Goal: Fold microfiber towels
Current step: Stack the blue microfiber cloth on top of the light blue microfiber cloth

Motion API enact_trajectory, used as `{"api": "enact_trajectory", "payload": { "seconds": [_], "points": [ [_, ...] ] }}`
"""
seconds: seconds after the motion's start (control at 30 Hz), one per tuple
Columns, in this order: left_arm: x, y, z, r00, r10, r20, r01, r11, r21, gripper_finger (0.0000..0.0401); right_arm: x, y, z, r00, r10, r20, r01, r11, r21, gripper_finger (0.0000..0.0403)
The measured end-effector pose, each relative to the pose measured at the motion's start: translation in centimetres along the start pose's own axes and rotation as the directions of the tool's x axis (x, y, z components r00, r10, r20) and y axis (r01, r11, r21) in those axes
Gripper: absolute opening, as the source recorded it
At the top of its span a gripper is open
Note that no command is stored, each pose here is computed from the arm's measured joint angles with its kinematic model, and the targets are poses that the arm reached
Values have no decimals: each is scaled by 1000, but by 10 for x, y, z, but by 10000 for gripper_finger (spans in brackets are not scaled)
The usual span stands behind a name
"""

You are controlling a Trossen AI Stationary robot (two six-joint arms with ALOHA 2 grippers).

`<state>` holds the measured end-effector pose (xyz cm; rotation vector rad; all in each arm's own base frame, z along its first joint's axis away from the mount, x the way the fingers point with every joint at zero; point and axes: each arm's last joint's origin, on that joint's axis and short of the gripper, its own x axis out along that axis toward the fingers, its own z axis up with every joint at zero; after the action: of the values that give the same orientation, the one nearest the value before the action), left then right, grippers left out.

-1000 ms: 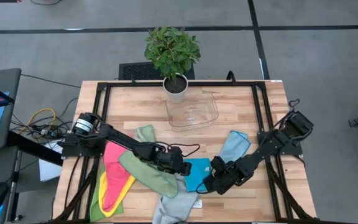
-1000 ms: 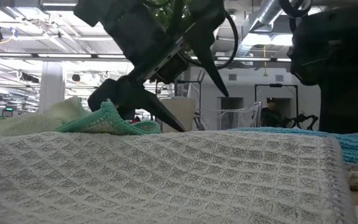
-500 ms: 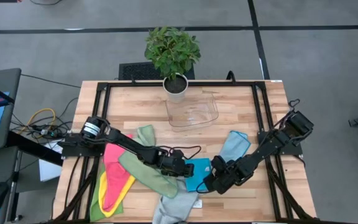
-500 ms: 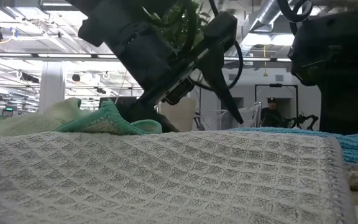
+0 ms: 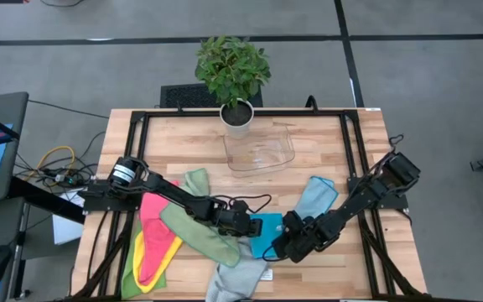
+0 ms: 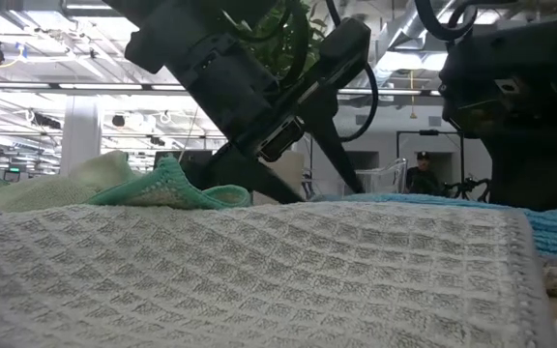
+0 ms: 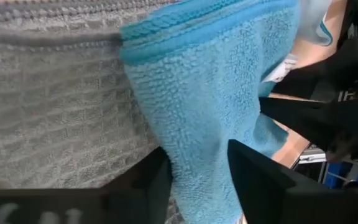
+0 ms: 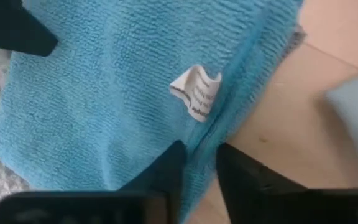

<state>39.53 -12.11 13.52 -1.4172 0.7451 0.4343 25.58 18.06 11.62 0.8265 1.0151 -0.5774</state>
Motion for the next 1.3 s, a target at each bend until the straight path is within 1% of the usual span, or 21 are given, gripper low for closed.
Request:
{"api": "enact_trajectory", "payload": {
  "seconds": [0.13,0.23,0.3,0.43,0.53,0.67,0.87,1.2,1.3],
  "points": [
    [0,0,0,1000,3,1,-3,1000,19,95,0,1,0,1000,9,-7,-9,1000,4,53],
    [0,0,1,1000,3,10,-3,1000,19,63,0,1,0,1000,15,-10,-15,1000,-10,21],
    [0,0,1,1000,3,17,-3,1000,29,43,0,2,0,1000,17,-15,-17,1000,-11,11],
    [0,0,1,1000,2,13,-3,999,40,9,-3,2,0,1000,23,-9,-23,1000,-13,12],
    [0,-3,3,1000,-24,-14,24,999,31,7,-9,0,0,1000,19,-9,-19,1000,-19,10],
    [0,-10,11,995,-86,-59,87,996,12,4,-23,-4,2,1000,-2,-13,1,999,-32,9],
    [-5,-37,28,981,-175,-81,179,983,41,2,-45,-11,-1,999,-39,-8,39,999,-27,9],
    [-20,-83,66,949,-311,-50,314,948,60,1,-91,-33,-1,992,-107,66,106,994,11,9],
    [-26,-93,82,948,-317,-16,317,945,85,1,-102,-41,4,986,-144,84,143,989,21,9]
  ]
}}
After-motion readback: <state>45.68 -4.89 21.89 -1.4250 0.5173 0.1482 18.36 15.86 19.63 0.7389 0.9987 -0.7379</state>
